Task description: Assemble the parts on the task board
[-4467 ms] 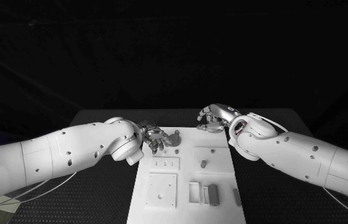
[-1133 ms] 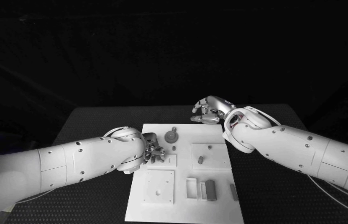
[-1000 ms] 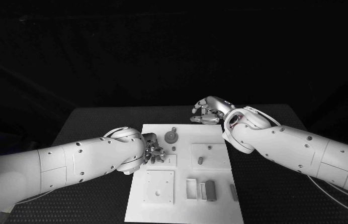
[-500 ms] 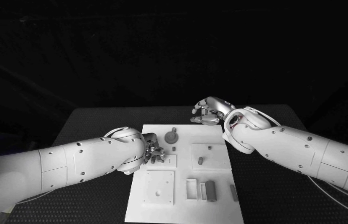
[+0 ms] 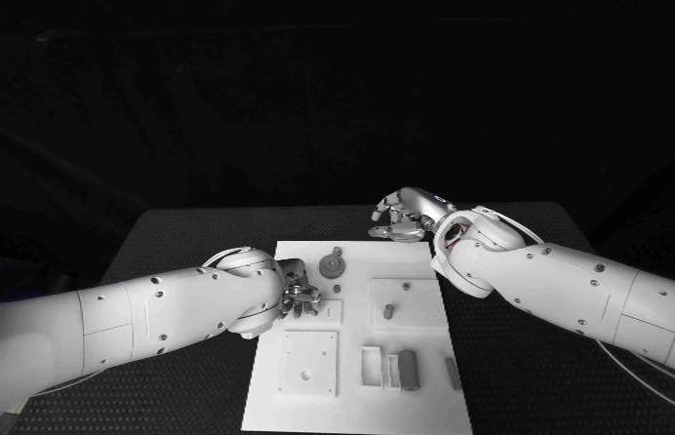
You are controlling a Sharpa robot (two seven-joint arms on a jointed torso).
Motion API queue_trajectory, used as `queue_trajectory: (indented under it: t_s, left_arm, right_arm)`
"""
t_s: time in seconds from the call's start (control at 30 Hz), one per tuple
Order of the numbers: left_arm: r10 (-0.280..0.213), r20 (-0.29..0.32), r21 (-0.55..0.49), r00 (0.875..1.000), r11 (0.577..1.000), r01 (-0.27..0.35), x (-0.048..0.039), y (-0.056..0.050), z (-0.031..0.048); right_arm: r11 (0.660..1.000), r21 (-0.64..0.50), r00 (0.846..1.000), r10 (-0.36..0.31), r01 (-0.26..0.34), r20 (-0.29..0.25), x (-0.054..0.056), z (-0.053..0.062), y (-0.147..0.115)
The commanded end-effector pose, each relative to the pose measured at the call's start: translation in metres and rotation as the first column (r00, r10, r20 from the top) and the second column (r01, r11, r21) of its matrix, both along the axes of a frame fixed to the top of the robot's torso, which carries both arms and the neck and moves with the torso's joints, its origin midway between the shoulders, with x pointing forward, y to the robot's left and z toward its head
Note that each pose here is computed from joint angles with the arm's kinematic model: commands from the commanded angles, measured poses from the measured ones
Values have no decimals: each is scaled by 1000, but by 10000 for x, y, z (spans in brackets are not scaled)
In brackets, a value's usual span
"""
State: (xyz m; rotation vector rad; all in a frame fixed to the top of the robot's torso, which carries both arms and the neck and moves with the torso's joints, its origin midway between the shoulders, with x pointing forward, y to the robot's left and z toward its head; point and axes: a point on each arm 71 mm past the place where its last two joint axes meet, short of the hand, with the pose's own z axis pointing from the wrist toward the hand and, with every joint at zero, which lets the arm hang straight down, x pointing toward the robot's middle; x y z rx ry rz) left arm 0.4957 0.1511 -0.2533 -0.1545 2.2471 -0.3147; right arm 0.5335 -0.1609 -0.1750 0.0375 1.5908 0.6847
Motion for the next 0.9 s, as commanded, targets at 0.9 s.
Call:
queue_trajectory:
  t_s: [0.9]
  left_arm:
    - [-28, -3, 5, 1000, 1000, 28, -3, -38, -24]
  right_arm:
    - [1000, -6, 1000, 15, -15, -11, -2, -10, 34]
